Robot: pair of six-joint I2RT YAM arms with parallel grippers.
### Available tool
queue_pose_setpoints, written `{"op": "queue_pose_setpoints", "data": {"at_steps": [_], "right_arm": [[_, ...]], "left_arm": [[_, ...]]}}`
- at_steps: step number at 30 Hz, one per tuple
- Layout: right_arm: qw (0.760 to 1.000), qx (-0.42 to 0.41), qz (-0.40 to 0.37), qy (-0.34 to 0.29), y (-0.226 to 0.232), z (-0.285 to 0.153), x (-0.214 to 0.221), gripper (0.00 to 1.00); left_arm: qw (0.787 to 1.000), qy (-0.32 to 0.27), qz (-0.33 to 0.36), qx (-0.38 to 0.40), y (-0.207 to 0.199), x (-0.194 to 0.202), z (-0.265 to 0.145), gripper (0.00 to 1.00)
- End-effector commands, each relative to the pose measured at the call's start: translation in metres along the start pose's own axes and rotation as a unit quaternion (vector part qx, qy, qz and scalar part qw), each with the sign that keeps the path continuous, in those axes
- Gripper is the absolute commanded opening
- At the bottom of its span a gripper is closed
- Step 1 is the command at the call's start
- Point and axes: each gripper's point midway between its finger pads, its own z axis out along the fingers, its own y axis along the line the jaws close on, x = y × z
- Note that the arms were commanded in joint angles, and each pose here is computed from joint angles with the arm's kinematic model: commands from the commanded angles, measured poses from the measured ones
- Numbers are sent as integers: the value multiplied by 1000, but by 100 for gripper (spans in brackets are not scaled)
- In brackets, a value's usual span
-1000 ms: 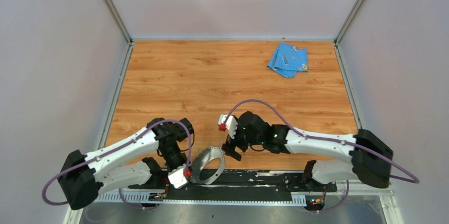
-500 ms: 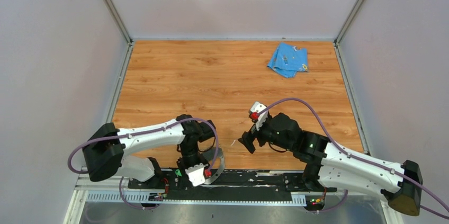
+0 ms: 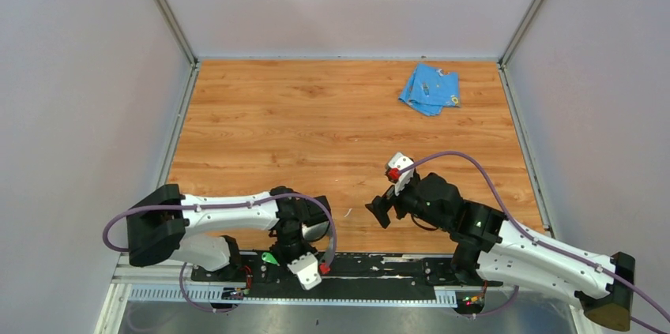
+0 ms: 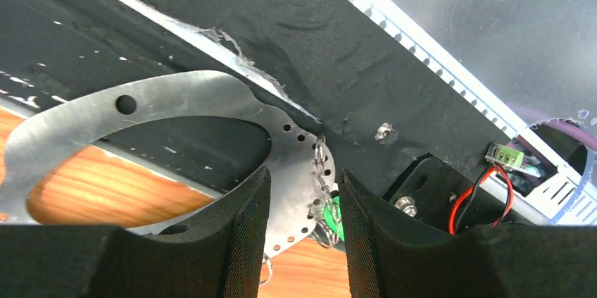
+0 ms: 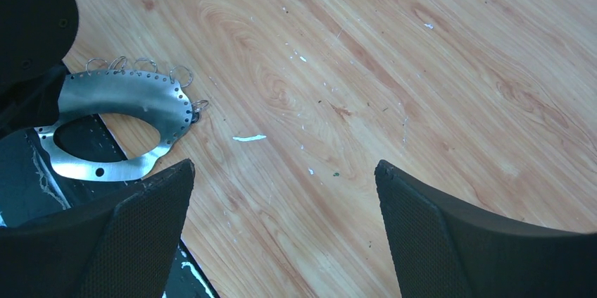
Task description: Put the keys on the keyring
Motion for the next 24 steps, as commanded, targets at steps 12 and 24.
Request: {"op": "queue_pose_setpoints", "data": {"at_steps": [12,24], "right_arm": [[999,28,-3,20,-13,2,8,96],[999,34,-8,12,-16,0,4,95]], "left_arm": [[997,36,-23,-62,5,14,13,29],[997,40,-18,-67,-6,13,20,15]]}}
